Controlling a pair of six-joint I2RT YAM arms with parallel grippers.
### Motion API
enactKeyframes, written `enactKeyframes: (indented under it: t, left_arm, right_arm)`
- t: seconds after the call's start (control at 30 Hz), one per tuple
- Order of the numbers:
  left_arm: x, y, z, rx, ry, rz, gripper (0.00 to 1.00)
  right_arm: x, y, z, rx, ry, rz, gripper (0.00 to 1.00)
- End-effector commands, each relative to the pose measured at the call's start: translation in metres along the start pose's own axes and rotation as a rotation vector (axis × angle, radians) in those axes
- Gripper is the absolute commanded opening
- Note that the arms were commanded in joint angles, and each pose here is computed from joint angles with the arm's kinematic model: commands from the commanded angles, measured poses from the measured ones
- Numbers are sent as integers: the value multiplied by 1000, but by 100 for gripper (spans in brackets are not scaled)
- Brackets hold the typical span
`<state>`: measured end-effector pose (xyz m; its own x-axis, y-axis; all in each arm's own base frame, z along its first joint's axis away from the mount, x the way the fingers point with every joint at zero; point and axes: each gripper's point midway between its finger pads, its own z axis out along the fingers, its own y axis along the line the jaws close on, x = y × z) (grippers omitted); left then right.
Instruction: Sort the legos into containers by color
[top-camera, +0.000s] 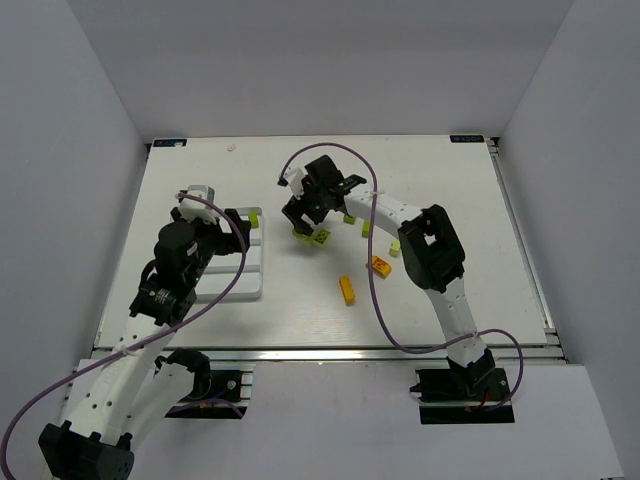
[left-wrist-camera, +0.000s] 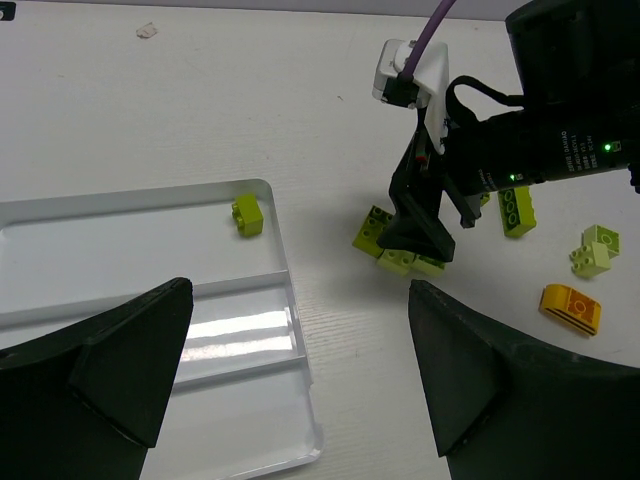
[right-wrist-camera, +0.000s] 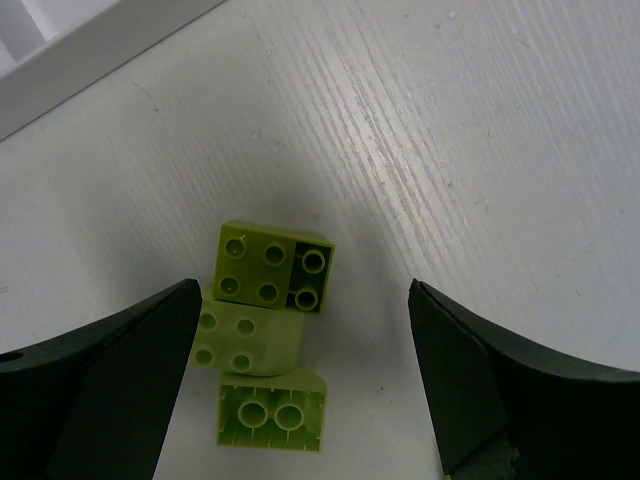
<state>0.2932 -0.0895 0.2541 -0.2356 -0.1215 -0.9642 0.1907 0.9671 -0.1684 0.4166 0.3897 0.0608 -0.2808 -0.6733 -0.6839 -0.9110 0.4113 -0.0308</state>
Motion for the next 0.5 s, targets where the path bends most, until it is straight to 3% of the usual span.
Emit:
enactKeyframes:
  t: [0.0,0.47]
  left_arm:
    - [-4,-2,1,15,-18,7,98]
    - [-4,-3,0,20,-17,9,98]
  right_arm:
    - [-23,2,0,-15,-69,-2,89]
    - [-1,14,22,-44,-32,8,89]
